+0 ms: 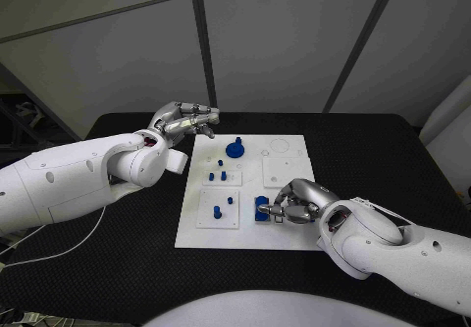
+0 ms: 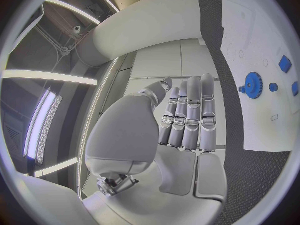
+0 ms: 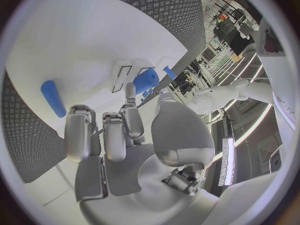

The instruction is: Assemble the parts on the task board

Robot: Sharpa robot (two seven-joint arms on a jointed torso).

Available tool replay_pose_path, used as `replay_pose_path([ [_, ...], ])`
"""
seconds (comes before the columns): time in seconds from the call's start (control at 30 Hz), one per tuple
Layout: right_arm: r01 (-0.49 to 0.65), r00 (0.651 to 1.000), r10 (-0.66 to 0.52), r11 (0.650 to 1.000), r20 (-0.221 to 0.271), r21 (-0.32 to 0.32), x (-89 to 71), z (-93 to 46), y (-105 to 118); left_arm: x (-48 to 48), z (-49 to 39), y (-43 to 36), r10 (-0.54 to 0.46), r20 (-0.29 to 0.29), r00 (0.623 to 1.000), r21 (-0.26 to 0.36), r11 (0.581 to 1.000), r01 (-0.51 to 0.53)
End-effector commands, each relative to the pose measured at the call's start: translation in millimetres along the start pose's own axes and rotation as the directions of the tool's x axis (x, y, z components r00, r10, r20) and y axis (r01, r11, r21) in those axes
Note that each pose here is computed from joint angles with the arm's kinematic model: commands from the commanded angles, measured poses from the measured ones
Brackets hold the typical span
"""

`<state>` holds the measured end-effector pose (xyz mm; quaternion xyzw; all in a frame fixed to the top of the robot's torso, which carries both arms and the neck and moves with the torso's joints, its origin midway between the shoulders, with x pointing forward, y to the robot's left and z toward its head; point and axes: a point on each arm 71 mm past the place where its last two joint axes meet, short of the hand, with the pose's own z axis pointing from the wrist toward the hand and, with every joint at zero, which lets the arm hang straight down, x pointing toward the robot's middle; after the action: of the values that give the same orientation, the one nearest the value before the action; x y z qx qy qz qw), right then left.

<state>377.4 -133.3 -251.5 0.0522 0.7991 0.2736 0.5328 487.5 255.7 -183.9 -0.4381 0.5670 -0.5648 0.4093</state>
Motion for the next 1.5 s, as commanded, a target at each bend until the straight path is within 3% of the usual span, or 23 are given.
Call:
replay_pose_path([
  [0.03,-0.005,1.000,0.005,0.999,0.008,-0.043,-2.0,-3.3,3.8,1.0,0.0,-1.2,-0.005,-0.009,1.000,0.004,1.000,0.005],
  [0.67,0.032,0.999,-0.032,0.999,-0.004,-0.007,-1.2,1.5,-3.8,0.9,0.2,-1.0,-0.005,-0.009,1.000,0.002,1.000,0.005],
  [1.17,0.035,0.999,-0.036,0.999,-0.014,-0.032,-3.1,-4.0,-5.8,0.3,0.1,-0.6,-0.005,-0.010,1.000,-0.002,1.000,0.005],
  [1.5,-0.038,0.997,0.043,0.996,0.056,-0.076,-15.7,-15.7,-14.9,-0.4,-0.1,-0.5,-0.004,-0.009,1.000,-0.003,1.000,0.004],
])
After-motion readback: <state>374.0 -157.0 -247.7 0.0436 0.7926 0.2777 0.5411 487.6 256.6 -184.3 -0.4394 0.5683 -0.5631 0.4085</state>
